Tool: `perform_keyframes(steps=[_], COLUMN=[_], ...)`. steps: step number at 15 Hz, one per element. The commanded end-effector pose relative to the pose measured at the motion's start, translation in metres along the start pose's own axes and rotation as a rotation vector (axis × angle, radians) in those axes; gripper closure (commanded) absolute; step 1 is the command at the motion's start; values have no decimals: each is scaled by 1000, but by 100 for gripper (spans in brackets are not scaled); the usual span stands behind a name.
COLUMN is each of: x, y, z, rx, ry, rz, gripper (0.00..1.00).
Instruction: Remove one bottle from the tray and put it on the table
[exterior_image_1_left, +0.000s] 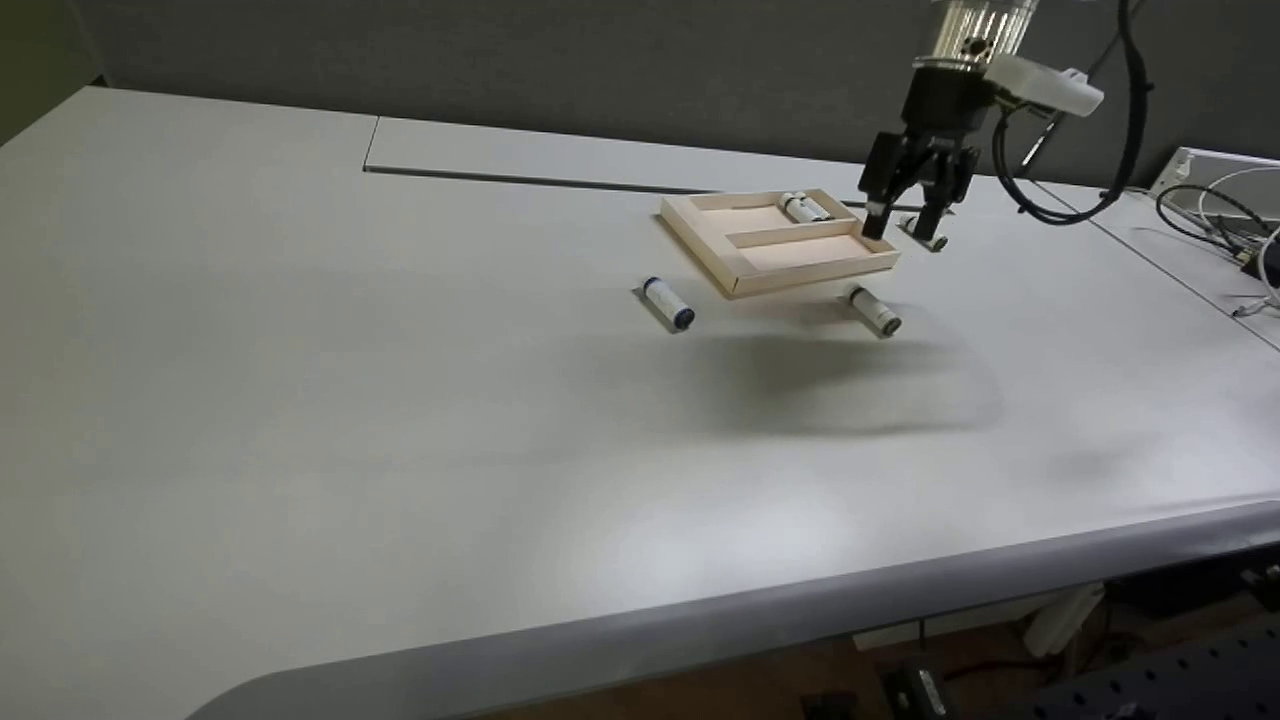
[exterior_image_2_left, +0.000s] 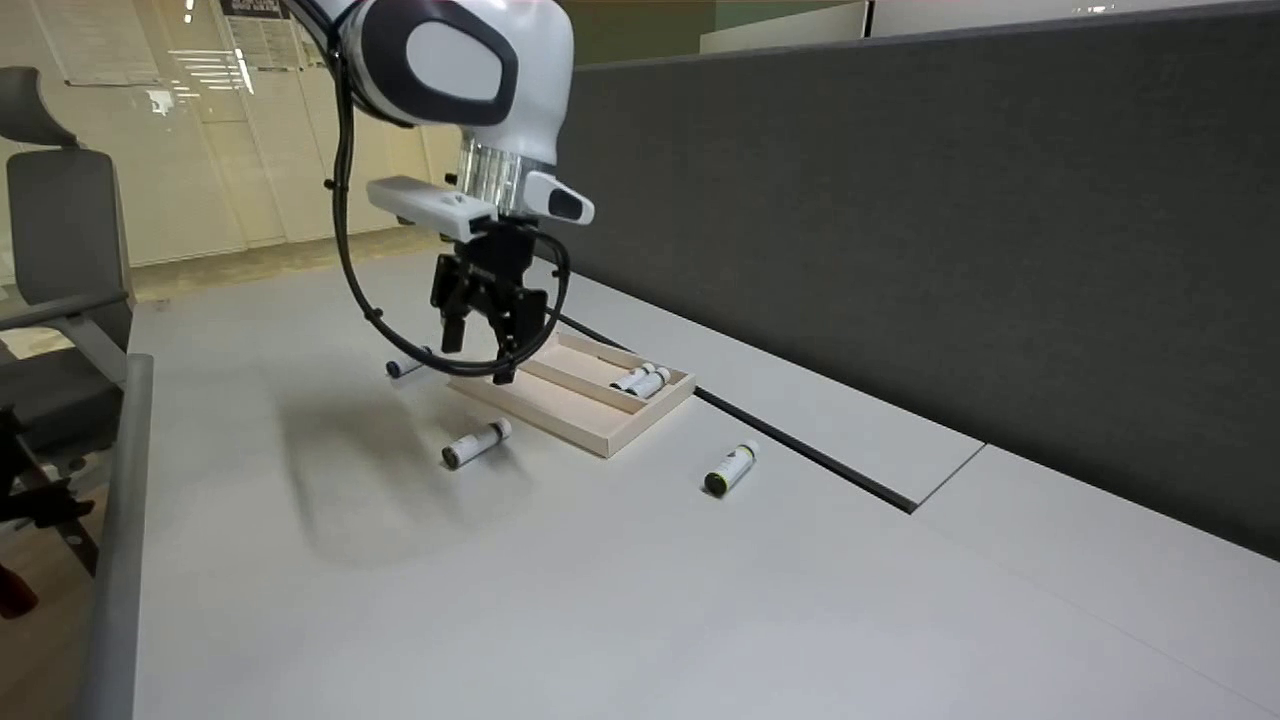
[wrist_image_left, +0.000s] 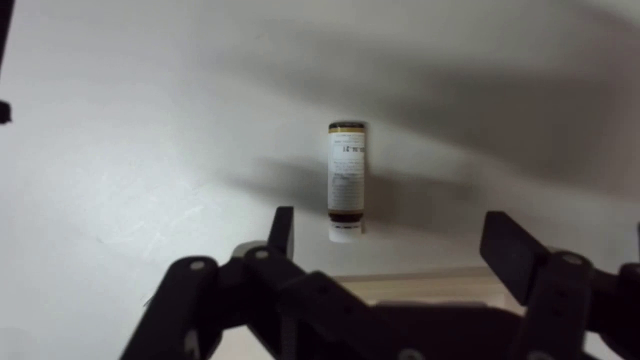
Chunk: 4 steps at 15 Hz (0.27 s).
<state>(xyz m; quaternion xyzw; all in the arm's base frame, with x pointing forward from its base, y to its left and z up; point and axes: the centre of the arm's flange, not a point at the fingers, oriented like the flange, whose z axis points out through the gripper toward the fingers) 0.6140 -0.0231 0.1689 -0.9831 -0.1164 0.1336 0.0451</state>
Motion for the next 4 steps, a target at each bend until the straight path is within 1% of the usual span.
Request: perform_keyframes(steps=[1,3,4], x=[-3,-8,-10], y=[2,7,8], z=[-14,-35,-39], rx=[22,43,47], ry=[7,22,24], rz=[-5,-10,-11], gripper=[0,0,0])
